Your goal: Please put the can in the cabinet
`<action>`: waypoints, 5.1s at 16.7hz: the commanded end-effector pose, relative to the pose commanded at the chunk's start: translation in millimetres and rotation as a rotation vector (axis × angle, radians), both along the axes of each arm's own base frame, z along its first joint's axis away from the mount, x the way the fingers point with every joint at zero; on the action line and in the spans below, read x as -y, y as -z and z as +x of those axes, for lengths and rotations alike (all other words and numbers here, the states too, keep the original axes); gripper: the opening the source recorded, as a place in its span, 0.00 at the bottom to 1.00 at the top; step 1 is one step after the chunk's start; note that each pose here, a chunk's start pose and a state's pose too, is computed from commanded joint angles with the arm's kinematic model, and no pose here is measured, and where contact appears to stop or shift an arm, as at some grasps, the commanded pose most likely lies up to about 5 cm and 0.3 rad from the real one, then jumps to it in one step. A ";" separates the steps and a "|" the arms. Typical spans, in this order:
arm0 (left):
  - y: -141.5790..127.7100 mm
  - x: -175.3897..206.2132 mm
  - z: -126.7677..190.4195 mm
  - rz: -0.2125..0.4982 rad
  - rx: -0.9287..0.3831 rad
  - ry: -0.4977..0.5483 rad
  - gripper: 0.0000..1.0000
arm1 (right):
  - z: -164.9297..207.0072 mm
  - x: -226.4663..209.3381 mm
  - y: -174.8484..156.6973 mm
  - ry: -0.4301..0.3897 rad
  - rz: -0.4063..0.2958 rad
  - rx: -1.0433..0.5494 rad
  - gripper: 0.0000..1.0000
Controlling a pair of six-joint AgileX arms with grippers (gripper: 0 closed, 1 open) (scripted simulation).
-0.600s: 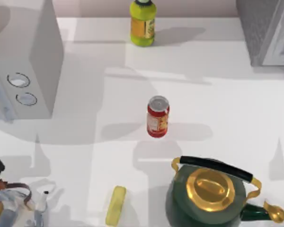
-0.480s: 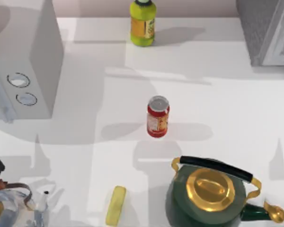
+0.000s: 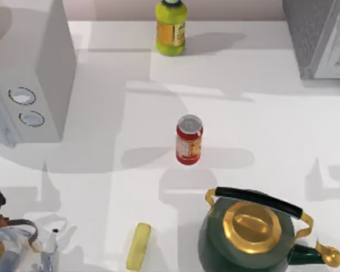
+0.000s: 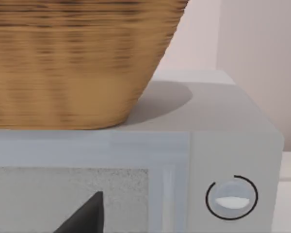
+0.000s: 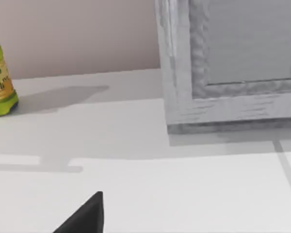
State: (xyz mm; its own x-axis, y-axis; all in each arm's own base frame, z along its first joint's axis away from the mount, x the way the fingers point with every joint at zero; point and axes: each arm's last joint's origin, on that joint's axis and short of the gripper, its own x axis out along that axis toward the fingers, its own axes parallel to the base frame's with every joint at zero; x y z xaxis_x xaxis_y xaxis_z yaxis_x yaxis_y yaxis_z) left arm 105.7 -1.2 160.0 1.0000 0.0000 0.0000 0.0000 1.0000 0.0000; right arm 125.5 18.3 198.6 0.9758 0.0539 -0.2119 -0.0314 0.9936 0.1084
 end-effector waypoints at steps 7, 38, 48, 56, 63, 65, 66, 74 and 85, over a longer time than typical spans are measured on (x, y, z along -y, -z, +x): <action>0.0 0.0 0.0 0.000 0.000 0.000 1.00 | 75.8 -74.5 -31.3 -0.022 0.038 -0.344 1.00; 0.0 0.0 0.0 0.000 0.000 0.000 1.00 | 171.8 -285.7 99.4 0.009 -0.110 -0.578 1.00; 0.0 0.0 0.0 0.000 0.000 0.000 1.00 | 172.7 -284.4 101.3 0.009 -0.110 -0.578 0.62; 0.0 0.0 0.0 0.000 0.000 0.000 1.00 | 172.7 -284.4 101.3 0.009 -0.110 -0.578 0.02; 0.0 0.0 0.0 0.000 0.000 0.000 1.00 | 172.7 -284.4 101.3 0.009 -0.110 -0.578 0.00; 0.0 0.0 0.0 0.000 0.000 0.000 1.00 | 172.0 -285.2 100.3 0.007 -0.108 -0.576 0.00; 0.0 0.0 0.0 0.000 0.000 0.000 1.00 | 172.1 -285.3 99.6 0.007 -0.108 -0.576 0.00; 0.0 0.0 0.0 0.000 0.000 0.000 1.00 | 175.3 -296.6 19.4 -0.004 -0.121 -0.569 0.00; 0.0 0.0 0.0 0.000 0.000 0.000 1.00 | 171.1 -287.0 -47.7 0.004 -0.110 -0.578 0.00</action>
State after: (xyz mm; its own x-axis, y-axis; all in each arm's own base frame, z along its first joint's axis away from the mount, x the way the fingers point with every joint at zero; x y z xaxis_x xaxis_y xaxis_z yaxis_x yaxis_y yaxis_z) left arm 105.7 -1.2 160.0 1.0000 0.0000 0.0000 0.0000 1.0000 0.0000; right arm 296.6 305.2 246.2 0.7005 -0.0019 -0.7136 0.0057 1.0000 0.0030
